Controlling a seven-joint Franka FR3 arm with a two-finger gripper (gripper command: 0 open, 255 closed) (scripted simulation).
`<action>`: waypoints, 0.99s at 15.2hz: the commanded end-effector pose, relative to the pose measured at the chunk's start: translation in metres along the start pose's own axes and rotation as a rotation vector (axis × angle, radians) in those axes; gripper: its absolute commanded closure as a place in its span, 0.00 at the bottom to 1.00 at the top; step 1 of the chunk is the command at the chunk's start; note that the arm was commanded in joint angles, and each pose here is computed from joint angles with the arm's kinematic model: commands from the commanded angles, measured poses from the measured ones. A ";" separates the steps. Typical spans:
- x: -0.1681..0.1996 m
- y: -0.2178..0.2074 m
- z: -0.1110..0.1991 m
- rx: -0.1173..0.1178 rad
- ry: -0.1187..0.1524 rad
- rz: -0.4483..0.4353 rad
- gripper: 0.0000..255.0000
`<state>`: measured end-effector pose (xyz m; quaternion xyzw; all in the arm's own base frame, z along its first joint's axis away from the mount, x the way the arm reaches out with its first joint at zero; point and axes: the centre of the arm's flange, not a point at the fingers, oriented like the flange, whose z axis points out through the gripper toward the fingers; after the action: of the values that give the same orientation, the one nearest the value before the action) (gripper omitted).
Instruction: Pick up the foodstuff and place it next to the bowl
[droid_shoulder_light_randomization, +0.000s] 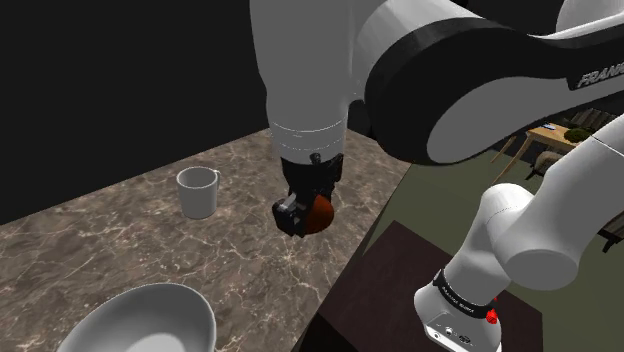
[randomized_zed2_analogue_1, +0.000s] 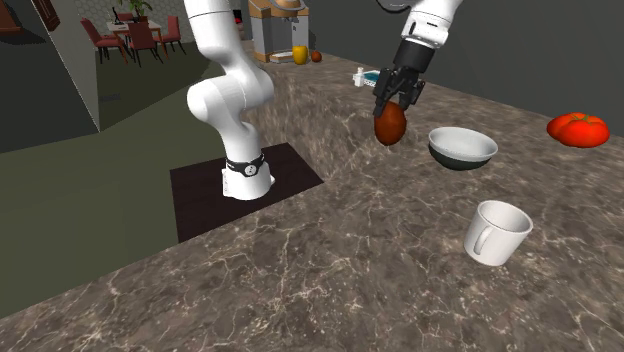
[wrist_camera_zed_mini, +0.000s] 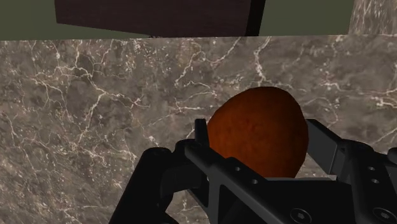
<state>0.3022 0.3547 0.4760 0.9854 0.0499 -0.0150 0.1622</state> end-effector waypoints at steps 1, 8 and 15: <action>-0.019 -0.010 -0.003 0.000 0.000 0.001 1.00; -0.017 -0.022 0.032 0.000 0.000 0.001 1.00; -0.015 -0.034 0.067 0.000 0.000 0.001 1.00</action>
<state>0.2830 0.3632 0.4087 0.9853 0.0493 -0.0153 0.1626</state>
